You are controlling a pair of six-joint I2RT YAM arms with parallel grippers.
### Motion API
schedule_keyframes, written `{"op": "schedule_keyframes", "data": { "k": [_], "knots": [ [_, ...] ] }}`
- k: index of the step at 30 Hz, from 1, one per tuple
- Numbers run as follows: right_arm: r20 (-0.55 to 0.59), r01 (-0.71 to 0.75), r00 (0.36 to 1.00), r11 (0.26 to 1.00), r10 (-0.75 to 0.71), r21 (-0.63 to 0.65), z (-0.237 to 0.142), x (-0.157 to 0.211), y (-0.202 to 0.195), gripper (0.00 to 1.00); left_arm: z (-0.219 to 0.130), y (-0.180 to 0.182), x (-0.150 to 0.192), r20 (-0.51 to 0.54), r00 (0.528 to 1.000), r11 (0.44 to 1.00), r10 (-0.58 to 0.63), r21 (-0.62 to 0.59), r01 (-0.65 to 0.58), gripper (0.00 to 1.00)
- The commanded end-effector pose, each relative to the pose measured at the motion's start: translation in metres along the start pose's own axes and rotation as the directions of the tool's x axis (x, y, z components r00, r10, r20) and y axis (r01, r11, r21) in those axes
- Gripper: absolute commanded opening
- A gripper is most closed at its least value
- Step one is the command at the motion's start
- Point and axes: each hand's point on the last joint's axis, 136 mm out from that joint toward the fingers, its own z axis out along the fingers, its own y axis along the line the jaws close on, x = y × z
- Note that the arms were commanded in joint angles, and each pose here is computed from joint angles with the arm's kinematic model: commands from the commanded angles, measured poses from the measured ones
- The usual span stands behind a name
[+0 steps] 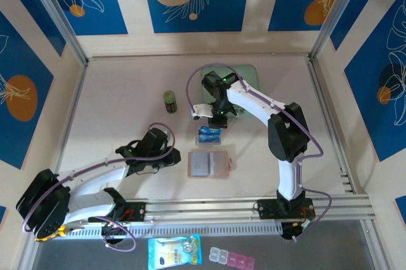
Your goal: Take the credit cards out of the card holder
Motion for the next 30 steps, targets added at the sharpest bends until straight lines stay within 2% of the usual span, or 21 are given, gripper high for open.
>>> {"op": "schedule_keyframes", "data": {
  "k": [1, 5, 12, 21, 25, 30],
  "knots": [
    [-0.006, -0.002, 1.000, 1.000, 0.002, -0.022, 0.003, 0.001, 0.001, 0.04, -0.003, 0.002, -0.003, 0.018, 1.000, 1.000, -0.022, 0.007, 0.022, 0.23],
    [-0.014, -0.016, 1.000, 1.000, 0.016, -0.014, 0.005, 0.004, -0.002, 0.13, -0.003, 0.001, -0.003, 0.015, 1.000, 1.000, -0.022, 0.008, 0.022, 0.23],
    [0.002, -0.024, 1.000, 0.999, 0.024, 0.023, -0.006, 0.002, -0.005, 0.14, 0.001, -0.004, -0.003, -0.005, 1.000, 1.000, -0.015, 0.024, 0.015, 0.23],
    [0.180, -0.137, 0.975, 0.990, 0.128, 0.040, -0.024, -0.027, 0.006, 0.14, 0.013, -0.023, -0.002, -0.065, 0.998, 0.996, 0.004, 0.084, 0.002, 0.20],
    [0.243, -0.246, 0.941, 0.969, 0.237, 0.007, -0.025, -0.038, 0.020, 0.17, 0.016, -0.030, -0.004, -0.073, 0.997, 0.995, 0.007, 0.101, 0.001, 0.18],
    [0.325, -0.436, 0.832, 0.892, 0.450, -0.119, -0.024, -0.050, 0.034, 0.18, 0.021, -0.033, -0.001, -0.092, 0.996, 0.994, 0.008, 0.112, 0.002, 0.16]
  ]
}}
